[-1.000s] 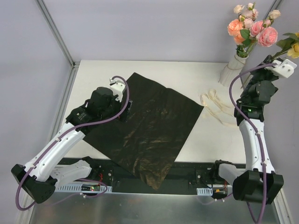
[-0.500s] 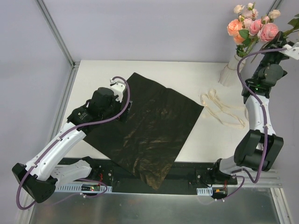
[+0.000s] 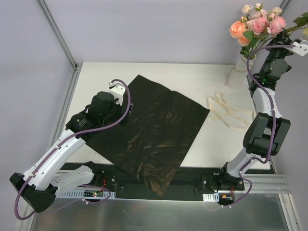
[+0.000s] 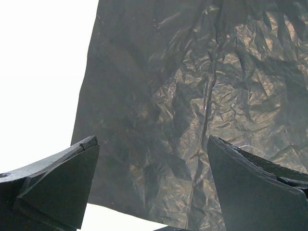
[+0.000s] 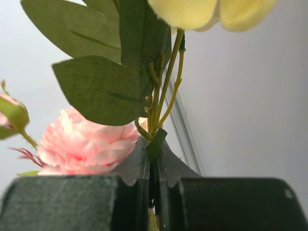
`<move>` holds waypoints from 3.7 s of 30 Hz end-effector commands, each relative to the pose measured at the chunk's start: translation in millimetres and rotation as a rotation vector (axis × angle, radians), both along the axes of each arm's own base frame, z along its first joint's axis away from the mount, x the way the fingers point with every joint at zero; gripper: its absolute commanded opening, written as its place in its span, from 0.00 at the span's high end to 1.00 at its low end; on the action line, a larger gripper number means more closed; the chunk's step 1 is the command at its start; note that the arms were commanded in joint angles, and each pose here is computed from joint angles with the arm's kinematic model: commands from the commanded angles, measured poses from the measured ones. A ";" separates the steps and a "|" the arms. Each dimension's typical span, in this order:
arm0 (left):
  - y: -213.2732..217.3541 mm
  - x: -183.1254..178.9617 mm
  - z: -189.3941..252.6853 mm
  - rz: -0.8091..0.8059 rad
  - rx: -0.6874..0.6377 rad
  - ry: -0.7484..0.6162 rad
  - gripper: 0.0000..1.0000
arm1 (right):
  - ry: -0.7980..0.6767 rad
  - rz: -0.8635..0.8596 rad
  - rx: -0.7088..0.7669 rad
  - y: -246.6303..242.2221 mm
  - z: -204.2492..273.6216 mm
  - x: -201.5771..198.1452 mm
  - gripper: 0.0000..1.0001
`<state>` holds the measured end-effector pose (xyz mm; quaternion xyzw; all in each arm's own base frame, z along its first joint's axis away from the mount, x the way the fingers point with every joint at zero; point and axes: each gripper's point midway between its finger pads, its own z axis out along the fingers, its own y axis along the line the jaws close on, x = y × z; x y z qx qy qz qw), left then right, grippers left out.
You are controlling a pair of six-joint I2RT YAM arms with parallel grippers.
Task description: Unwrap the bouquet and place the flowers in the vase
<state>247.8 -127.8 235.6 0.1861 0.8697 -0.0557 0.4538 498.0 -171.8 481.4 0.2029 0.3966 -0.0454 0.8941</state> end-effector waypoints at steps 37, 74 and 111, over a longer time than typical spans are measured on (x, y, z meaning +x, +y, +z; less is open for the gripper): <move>-1.2 -4.3 18.2 -0.022 -0.050 -0.071 0.01 | 0.554 0.243 -0.056 22.9 -173.9 92.7 0.97; -7.1 -6.3 19.2 -0.039 -0.089 -0.076 0.01 | 0.688 0.022 0.317 16.2 -82.5 -29.7 0.38; -34.7 -32.0 66.4 -0.022 -0.511 -0.086 0.01 | 1.118 1.001 0.630 321.0 -188.3 -228.0 0.01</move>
